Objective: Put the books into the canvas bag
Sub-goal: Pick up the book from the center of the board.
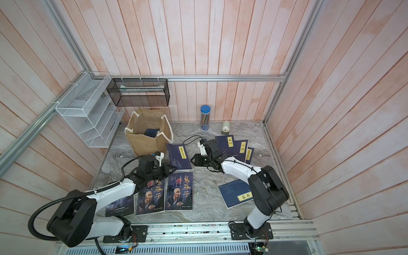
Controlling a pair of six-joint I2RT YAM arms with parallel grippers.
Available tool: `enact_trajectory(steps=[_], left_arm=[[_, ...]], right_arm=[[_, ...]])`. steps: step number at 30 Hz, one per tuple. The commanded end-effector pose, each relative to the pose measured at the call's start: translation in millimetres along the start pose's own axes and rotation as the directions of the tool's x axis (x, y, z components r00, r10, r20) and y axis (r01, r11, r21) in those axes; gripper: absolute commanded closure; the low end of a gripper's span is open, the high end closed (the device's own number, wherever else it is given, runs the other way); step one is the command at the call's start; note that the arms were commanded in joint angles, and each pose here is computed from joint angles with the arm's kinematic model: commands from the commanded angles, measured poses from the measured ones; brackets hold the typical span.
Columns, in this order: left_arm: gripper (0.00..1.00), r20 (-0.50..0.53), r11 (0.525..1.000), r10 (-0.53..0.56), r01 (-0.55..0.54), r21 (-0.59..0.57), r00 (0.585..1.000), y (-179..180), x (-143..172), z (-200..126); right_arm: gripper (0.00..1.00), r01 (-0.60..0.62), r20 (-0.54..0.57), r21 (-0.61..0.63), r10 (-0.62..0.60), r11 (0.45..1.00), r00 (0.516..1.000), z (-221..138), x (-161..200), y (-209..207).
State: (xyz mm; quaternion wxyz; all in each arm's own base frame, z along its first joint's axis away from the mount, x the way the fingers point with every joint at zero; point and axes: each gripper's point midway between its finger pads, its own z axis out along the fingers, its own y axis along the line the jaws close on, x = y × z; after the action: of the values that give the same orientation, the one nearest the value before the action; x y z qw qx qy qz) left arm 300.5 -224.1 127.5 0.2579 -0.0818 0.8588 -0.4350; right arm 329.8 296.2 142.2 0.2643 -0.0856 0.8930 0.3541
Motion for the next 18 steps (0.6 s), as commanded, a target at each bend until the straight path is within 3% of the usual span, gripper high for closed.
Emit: enact_trajectory(steps=[1,5,10,18], left_arm=[[0.99,0.077,0.969,0.235,-0.240,0.054,0.969,-42.2,-24.3,-22.9],[1.00,0.134,0.892,0.406,-0.424,0.158,0.904,-91.2,-29.6,-53.4],[1.00,0.197,0.783,0.514,-0.551,0.288,0.835,-138.5,-24.6,-85.9],[1.00,0.230,0.645,0.567,-0.600,0.473,0.791,-179.8,-8.8,-109.2]], right_arm=[[0.57,0.040,0.080,0.041,-0.043,0.998,0.996,-32.6,-19.9,5.9],[0.50,0.066,0.232,-0.068,-0.049,0.996,0.971,-76.8,-44.4,31.2],[0.46,0.140,0.405,-0.196,-0.050,0.971,0.913,-126.1,-61.2,67.0],[0.38,0.256,0.450,-0.304,-0.098,0.918,0.888,-166.8,-68.8,111.3]])
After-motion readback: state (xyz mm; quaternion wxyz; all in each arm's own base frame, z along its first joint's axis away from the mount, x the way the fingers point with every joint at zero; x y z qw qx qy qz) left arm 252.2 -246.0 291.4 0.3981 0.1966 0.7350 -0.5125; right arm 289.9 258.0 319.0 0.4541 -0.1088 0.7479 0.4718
